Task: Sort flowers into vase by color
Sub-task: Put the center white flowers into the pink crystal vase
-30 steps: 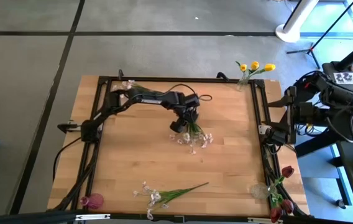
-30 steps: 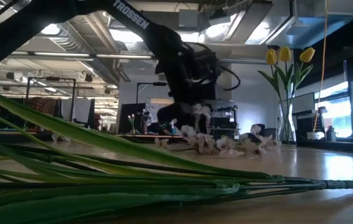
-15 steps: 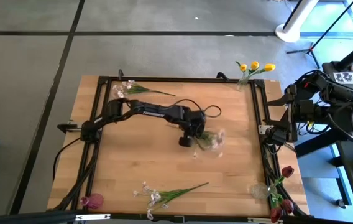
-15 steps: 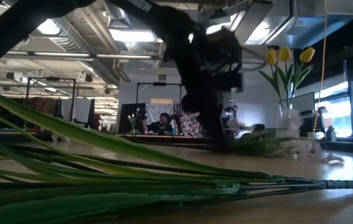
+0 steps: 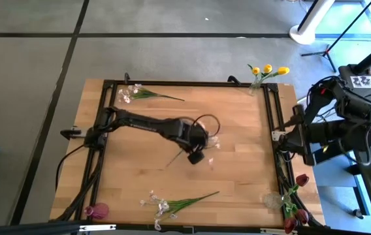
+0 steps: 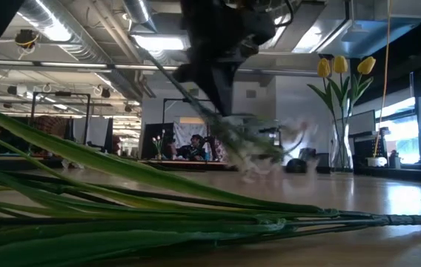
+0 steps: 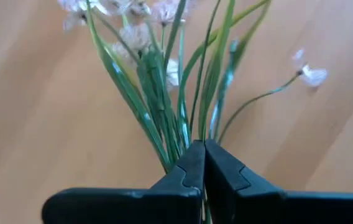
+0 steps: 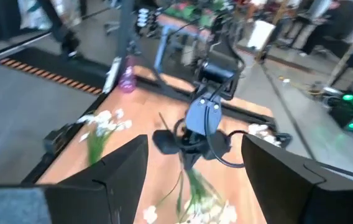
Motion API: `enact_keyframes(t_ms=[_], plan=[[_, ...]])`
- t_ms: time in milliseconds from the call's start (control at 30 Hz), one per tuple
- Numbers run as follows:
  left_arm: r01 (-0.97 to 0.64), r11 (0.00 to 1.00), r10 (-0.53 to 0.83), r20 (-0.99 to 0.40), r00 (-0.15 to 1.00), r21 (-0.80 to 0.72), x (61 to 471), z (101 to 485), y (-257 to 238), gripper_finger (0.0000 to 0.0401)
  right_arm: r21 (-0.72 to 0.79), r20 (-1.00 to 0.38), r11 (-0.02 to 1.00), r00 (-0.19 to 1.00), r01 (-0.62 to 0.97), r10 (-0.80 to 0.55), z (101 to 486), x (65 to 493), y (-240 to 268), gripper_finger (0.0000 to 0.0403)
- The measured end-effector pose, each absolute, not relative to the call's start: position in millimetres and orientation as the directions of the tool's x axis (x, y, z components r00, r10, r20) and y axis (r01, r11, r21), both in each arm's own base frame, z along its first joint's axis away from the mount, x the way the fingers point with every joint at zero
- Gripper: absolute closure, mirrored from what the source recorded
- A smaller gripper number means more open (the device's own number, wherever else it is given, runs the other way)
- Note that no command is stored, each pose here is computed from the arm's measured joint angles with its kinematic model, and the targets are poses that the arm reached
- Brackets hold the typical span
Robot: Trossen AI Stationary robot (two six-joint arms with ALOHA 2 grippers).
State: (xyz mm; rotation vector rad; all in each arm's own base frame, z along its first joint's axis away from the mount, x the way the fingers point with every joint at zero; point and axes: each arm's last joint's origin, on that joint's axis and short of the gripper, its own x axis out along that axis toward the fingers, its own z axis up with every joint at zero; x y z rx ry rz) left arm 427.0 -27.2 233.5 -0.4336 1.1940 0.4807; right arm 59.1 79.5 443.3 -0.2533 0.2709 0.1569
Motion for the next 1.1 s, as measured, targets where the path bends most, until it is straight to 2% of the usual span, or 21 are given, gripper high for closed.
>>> enact_keyframes(t_ms=[200,433,633,767,967,1100], plan=[[-0.634,0.767,0.066,-0.971,0.229,-0.098,418.6,220.6,-61.0,0.037,-0.22,-0.358,0.933,0.913,-0.286,0.196,437.1,65.5,99.7,0.0143],[-0.761,0.631,0.0,-0.981,0.195,-0.151,417.1,200.6,-36.8,0.0298,-0.188,-0.419,0.922,0.876,-0.339,0.237,430.4,71.3,117.7,0.0143],[-0.829,0.53,-0.056,-0.983,0.177,-0.179,415.4,197.3,-36.9,0.0257,-0.136,-0.443,0.925,0.857,-0.356,0.264,428.6,72.2,121.9,0.0143],[-0.83,0.511,-0.05,-0.972,0.23,-0.223,416.2,190.6,-62.4,0.0239,-0.133,-0.444,0.924,0.855,-0.358,0.267,428.6,72.1,121.8,0.0143],[-0.834,0.536,0.023,-0.985,0.172,-0.133,406.1,154.3,-82.0,0.0234,-0.133,-0.443,0.925,0.856,-0.356,0.266,428.7,72.0,121.4,0.0143],[-0.789,0.592,0.071,-0.965,0.252,-0.163,404.1,142.2,-94.7,0.0234,-0.127,-0.44,0.926,0.857,-0.356,0.269,429.5,71.0,119.0,0.0143]])
